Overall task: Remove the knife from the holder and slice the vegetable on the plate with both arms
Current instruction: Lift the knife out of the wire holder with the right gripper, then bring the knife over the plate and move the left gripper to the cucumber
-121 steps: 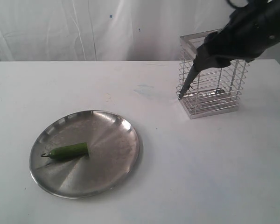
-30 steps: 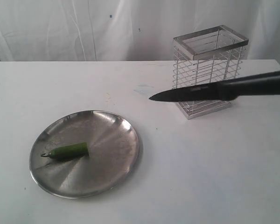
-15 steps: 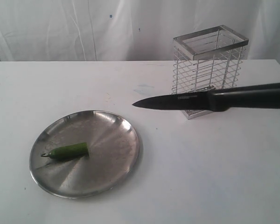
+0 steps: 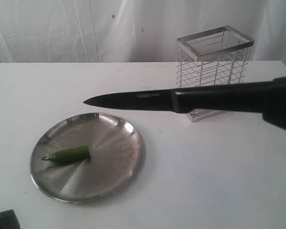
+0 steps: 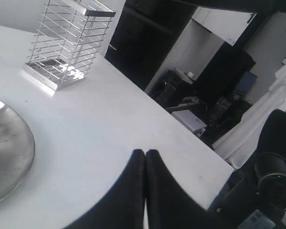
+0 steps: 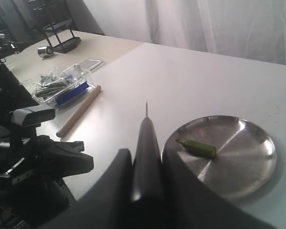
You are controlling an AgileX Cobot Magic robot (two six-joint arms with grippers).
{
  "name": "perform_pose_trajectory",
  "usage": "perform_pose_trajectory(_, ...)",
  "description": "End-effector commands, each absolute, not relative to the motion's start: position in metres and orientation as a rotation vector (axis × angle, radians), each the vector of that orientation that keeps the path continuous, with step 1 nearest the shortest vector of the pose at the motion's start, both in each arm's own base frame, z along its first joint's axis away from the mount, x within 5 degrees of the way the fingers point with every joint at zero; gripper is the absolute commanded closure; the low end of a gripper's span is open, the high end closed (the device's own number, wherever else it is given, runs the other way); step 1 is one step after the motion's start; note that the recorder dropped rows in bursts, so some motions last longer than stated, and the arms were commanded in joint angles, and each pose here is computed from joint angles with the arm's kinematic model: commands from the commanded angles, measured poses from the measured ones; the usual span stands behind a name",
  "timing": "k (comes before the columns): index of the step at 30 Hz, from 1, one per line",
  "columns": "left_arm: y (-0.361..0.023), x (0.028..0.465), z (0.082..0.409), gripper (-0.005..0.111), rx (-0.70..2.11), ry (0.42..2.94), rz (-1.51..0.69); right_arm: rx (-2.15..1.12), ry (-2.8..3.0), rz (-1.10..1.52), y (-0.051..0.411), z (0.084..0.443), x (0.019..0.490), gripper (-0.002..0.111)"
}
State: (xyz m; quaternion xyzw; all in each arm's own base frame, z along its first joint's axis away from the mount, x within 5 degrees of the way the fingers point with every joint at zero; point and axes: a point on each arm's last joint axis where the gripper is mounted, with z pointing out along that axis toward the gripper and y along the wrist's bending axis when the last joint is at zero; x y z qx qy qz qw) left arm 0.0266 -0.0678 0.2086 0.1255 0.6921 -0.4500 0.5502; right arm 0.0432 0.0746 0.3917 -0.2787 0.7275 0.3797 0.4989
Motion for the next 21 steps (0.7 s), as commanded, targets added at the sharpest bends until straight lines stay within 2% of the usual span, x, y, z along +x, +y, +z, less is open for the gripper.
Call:
perform_pose_trajectory(1, -0.068, 0.032, 0.209, 0.107, 0.290, 1.634, -1.075, -0.653, 1.713, 0.938, 0.077, 0.380, 0.051, 0.108)
perform_pose_trajectory(6, -0.066, 0.039, 0.220, 0.107, 0.281, 1.530, -1.035, -0.628, 1.693, 0.953, 0.081, 0.373, 0.064, 0.108)
perform_pose_trajectory(11, -0.053, 0.058, 0.242, 0.107, 0.260, 1.497, -0.755, -0.620, 1.678, 0.936, 0.085, 0.373, 0.083, 0.108)
perform_pose_trajectory(15, -0.043, 0.082, 0.272, 0.107, 0.232, 1.524, -0.540, -0.613, 1.686, 0.922, 0.088, 0.370, 0.096, 0.108)
perform_pose_trajectory(18, -0.042, 0.102, 0.306, 0.107, 0.305, 1.496, -0.435, -0.602, 1.704, 0.915, 0.089, 0.368, 0.103, 0.108)
perform_pose_trajectory(21, -0.044, 0.126, 0.337, 0.107, 0.328, 1.483, -0.415, -0.564, 1.698, 0.884, 0.088, 0.369, 0.109, 0.108)
